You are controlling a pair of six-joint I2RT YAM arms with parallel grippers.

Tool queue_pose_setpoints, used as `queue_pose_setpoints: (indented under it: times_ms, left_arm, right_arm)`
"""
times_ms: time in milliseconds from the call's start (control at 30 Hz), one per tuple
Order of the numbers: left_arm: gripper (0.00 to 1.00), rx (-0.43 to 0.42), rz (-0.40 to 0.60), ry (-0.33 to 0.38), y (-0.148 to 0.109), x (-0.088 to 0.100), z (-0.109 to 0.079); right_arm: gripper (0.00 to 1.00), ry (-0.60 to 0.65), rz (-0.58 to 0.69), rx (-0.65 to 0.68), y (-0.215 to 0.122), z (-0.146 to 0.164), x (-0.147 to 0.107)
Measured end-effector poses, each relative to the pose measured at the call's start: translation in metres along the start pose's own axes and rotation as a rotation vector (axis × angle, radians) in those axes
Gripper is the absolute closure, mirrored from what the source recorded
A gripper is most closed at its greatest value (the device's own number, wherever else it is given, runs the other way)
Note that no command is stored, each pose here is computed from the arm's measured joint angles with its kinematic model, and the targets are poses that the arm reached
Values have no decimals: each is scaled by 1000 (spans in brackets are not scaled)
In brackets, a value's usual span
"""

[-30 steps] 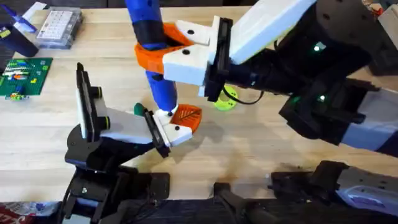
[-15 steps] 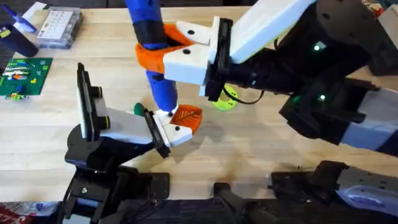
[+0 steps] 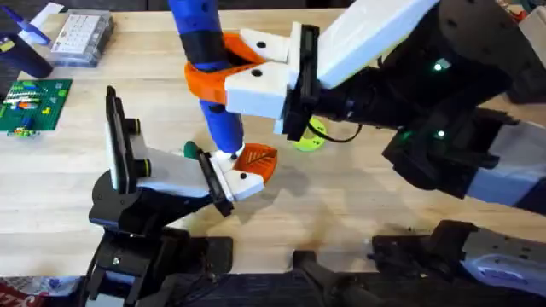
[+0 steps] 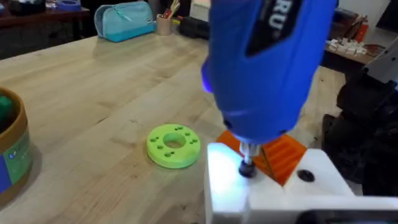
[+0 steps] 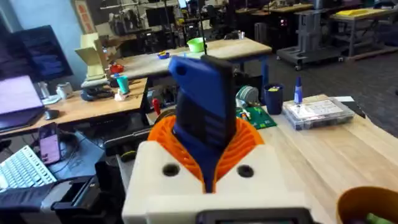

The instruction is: Pick up the gripper from the table and insert it into the empty holder that is missing its gripper. Then pick up a screw, insert it into the mounting hole, and use the screwdriver to tighten it. Finally, clean up the table by picking up the vegetable and placing it into the bucket.

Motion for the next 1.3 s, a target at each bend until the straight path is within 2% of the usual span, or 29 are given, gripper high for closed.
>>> queue_pose_setpoints:
  times_ms: [767,1300]
  left_arm:
    - [984,-8,3,-2,0,-1,-1]
    - [984,-32,9,-7,0,-2,-5]
  right_arm:
    - [965,22,21,-5,-1,-2,-5]
    - [965,27,37,79,-8,1,-5]
Point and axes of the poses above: each hand's point on the last joint's axis, 136 mm out from that joint toward the fingers, its own y axis out along the fingers, its own z axis along the line the jaws close on, x = y × z, the point moved 1 cm from there along -y, back along the fingers, and after that the axes turned 5 degrees about -y, right-handed, at the moved point
